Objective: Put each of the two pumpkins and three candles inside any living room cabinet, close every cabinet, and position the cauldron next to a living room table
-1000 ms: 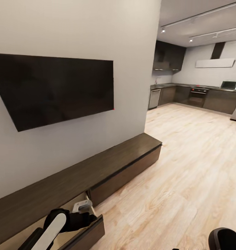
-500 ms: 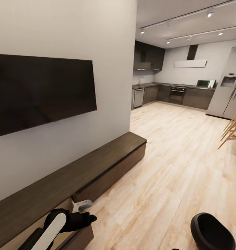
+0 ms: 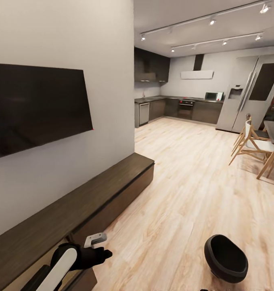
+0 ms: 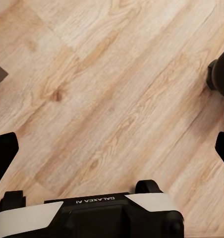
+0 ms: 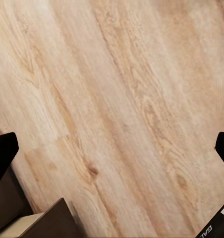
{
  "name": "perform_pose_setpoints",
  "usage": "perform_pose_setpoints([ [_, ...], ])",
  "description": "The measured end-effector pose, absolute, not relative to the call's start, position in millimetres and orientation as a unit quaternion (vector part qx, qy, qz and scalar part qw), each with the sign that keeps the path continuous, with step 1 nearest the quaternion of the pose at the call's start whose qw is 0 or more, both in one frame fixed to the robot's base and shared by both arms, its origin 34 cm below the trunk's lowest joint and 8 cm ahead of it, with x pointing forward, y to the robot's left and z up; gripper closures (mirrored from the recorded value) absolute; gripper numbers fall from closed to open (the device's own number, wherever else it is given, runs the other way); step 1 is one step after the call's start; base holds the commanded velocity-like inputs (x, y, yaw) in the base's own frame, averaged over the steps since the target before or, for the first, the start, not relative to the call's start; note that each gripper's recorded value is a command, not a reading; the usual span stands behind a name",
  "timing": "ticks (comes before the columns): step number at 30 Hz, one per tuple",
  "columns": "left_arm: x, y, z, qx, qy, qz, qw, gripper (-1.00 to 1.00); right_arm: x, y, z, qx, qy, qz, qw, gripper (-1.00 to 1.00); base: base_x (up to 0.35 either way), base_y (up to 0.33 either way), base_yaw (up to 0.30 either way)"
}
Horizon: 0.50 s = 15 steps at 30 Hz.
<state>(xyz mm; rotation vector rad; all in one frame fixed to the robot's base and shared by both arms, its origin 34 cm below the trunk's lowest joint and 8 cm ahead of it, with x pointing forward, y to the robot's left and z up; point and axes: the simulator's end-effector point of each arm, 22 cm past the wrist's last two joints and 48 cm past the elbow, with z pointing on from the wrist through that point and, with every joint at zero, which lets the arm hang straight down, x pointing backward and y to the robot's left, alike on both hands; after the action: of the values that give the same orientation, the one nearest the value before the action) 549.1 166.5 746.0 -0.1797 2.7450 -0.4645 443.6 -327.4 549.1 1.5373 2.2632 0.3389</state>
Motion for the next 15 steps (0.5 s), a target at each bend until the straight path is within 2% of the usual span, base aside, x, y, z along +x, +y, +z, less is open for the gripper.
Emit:
perform_pose_setpoints([
  [15, 549.2, 167.7, 745.9, -0.064, 0.969, -0.163, 0.175, -1.0, 443.5, -327.6, 549.1, 0.547, 0.806, 0.12, 0.191, -1.0, 0.0, 0.0, -0.281],
])
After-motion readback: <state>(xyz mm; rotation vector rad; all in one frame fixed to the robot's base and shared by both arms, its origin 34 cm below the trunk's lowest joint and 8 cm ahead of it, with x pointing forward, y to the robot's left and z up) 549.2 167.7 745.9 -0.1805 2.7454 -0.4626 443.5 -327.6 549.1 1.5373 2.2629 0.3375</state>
